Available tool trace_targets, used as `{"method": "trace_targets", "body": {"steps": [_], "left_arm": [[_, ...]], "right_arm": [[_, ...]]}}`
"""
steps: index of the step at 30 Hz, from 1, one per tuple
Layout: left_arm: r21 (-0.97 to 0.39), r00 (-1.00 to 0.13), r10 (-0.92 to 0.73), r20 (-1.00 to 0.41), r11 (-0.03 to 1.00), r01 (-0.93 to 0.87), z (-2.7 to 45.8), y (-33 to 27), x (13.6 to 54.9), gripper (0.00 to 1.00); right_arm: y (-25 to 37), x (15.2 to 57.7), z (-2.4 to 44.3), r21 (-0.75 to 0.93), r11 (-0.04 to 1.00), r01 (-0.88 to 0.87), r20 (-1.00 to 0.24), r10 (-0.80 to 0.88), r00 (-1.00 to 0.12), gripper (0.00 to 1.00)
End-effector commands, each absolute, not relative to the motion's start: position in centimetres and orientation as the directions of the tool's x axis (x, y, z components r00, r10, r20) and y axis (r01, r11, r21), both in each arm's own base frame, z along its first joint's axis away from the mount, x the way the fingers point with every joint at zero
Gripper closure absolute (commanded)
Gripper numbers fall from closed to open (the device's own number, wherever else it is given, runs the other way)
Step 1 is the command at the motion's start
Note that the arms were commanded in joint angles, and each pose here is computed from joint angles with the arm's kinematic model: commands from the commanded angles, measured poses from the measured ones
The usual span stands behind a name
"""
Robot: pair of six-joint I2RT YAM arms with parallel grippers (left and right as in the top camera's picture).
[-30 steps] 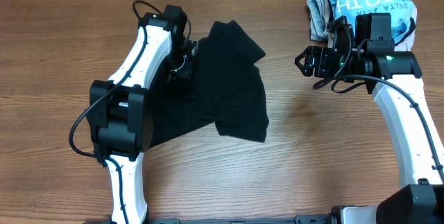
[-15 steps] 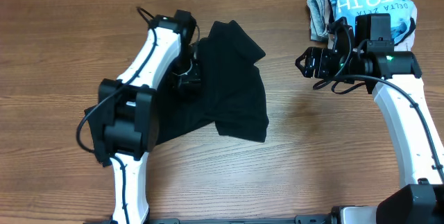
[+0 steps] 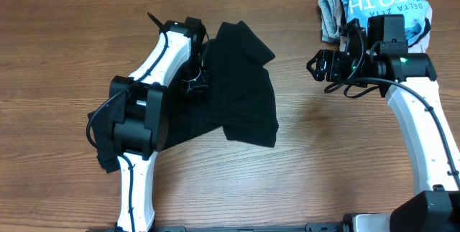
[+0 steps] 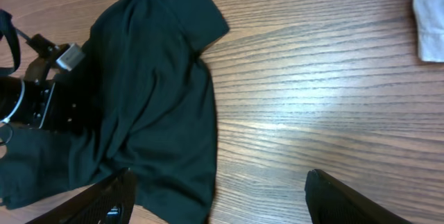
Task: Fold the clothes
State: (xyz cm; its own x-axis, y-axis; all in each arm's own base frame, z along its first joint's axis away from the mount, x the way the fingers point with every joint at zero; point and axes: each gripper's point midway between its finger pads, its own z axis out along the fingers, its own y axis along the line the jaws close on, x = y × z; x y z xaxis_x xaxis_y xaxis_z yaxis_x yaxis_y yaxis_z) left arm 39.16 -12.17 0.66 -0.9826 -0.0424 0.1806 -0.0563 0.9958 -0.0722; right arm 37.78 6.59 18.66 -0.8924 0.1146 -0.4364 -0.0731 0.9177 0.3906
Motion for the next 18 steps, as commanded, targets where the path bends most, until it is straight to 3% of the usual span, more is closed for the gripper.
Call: {"method": "trace_targets", "body": {"steps": [1, 4, 11, 18], "left_arm": [[-0.043, -0.981, -0.083, 0.176, 0.995, -0.092, 0.7, -10.3, 39.8, 0.86], [-0.042, -0.979, -0.104, 0.178, 0.993, -0.114, 1.2, -9.5, 40.1, 0.96], [-0.051, -0.980, -0.126, 0.155, 0.989, -0.136, 3.2, -8.5, 41.2, 0.96], [-0.095, -0.997, -0.057, -0.057, 0.994, -0.052, 9.2, -9.2, 46.3, 0.96]], "right_arm": [[6.5, 38.2, 19.2, 0.378, 0.922, -0.078, -0.454, 0.112, -0.884, 0.18], [6.5, 38.4, 19.2, 0.378, 0.922, -0.080, -0.459, 0.112, -0.882, 0.18], [6.5, 38.5, 19.3, 0.378, 0.922, -0.082, -0.464, 0.112, -0.879, 0.18], [6.5, 38.4, 19.3, 0.378, 0.922, -0.082, -0.463, 0.112, -0.879, 0.18]]}}
